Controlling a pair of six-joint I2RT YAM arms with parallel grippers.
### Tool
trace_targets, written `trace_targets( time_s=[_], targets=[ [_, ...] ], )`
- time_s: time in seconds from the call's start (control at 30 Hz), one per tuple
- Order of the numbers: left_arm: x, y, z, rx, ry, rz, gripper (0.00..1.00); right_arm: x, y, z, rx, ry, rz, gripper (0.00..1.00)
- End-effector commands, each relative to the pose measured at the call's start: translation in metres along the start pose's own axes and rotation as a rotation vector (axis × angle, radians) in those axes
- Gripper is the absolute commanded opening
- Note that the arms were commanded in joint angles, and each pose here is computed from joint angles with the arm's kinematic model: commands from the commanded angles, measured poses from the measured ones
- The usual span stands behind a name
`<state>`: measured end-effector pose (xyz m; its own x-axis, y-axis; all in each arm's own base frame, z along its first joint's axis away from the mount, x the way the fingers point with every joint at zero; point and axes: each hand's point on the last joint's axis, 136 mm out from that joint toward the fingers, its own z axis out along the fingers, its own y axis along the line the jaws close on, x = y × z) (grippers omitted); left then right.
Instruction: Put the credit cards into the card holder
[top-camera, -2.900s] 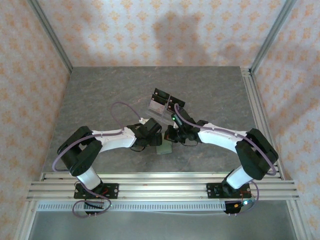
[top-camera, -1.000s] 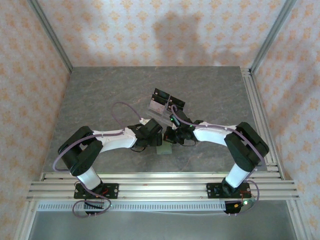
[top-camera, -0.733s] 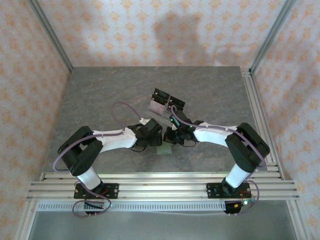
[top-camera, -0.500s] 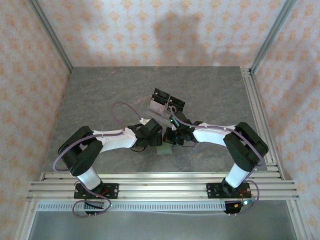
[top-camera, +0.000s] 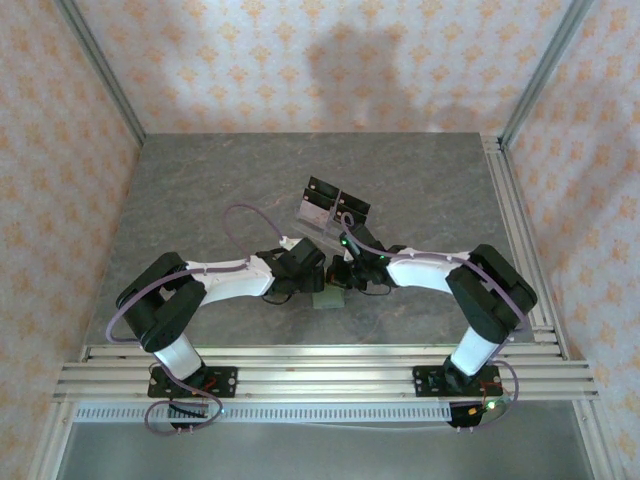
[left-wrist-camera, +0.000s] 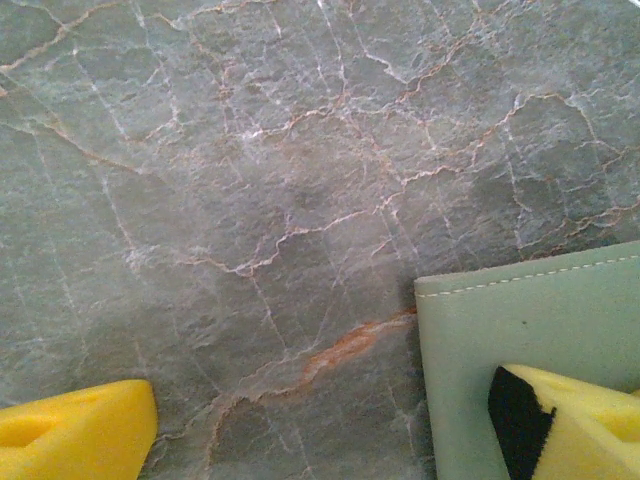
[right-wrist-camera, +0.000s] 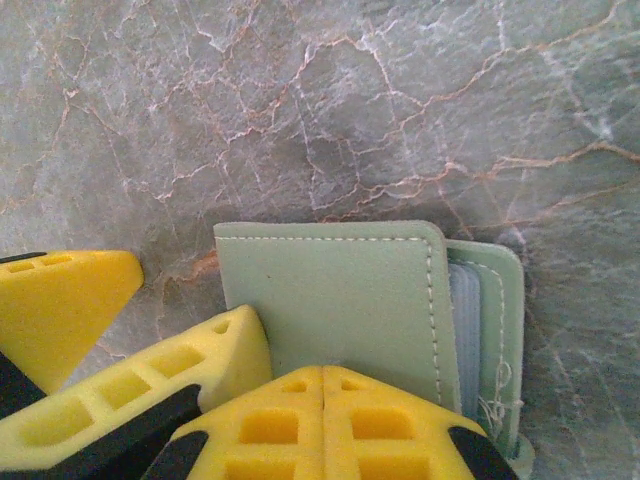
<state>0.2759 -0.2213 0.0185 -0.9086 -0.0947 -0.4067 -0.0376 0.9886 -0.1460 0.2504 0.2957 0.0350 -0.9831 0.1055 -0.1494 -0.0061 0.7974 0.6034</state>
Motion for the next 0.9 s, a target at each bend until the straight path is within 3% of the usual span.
trace_targets(
  time_s=[0.0, 0.87],
  targets=[
    [0.034, 0.01, 0.02, -0.035, 0.119, 0.015, 0.89, 0.033, -0.037, 0.006, 0.128, 0.074, 0.017, 0.0],
    [0.032, 0.014, 0.016, -0.056, 0.109, -0.012, 0.89, 0.092, -0.111, 0.021, 0.387, 0.11, -0.141, 0.0]
  ],
)
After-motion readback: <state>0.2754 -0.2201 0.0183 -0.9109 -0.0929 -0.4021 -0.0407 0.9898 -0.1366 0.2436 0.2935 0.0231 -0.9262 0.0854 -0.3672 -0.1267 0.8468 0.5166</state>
